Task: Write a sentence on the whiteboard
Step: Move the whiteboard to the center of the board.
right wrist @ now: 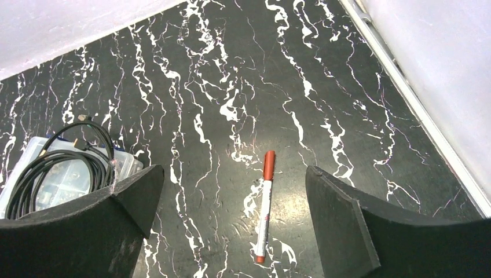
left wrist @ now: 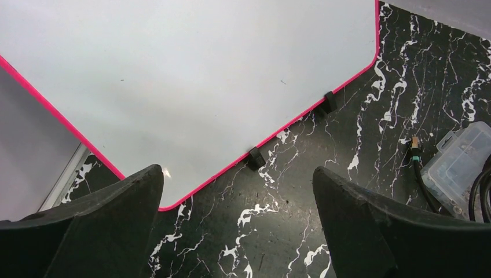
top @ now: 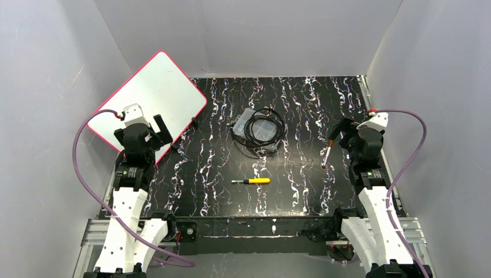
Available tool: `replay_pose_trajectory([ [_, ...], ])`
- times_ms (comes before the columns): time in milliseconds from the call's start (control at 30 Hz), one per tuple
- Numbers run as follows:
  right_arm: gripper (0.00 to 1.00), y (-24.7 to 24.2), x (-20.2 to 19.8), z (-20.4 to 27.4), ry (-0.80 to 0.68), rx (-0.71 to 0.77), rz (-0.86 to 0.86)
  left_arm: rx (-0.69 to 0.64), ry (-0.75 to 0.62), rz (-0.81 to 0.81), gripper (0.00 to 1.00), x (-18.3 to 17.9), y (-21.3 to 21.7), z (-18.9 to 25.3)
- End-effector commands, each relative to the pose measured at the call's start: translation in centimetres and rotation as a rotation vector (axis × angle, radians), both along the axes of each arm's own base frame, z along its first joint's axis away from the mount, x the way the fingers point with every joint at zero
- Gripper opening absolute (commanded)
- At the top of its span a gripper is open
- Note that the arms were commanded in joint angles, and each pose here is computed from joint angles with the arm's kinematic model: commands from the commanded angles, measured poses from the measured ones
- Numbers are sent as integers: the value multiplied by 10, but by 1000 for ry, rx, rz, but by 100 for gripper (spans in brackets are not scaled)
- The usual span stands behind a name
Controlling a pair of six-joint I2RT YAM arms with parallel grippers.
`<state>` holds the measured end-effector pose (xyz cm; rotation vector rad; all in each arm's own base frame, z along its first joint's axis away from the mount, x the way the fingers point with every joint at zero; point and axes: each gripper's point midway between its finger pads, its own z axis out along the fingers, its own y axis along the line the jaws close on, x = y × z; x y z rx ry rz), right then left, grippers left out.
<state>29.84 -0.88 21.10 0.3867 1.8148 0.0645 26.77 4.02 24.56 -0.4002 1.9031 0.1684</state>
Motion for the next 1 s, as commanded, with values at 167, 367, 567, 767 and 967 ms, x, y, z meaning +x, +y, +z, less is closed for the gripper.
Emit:
replay_pose_trajectory([
  [167,100,-9,-2,21,-39,12,-56,-62,64,82,99,3,4,-13],
  [367,100,-3,0,17,-25,25,-29,-174,130,-31,94,24,-25,-45],
  [567,100,5,3,11,17,34,14,-256,330,-1,92,53,-36,-99],
  [767,100,11,4,10,23,38,48,-291,436,96,88,80,-33,-136],
  [967,100,15,4,9,18,44,72,-280,441,200,63,86,-22,-156],
])
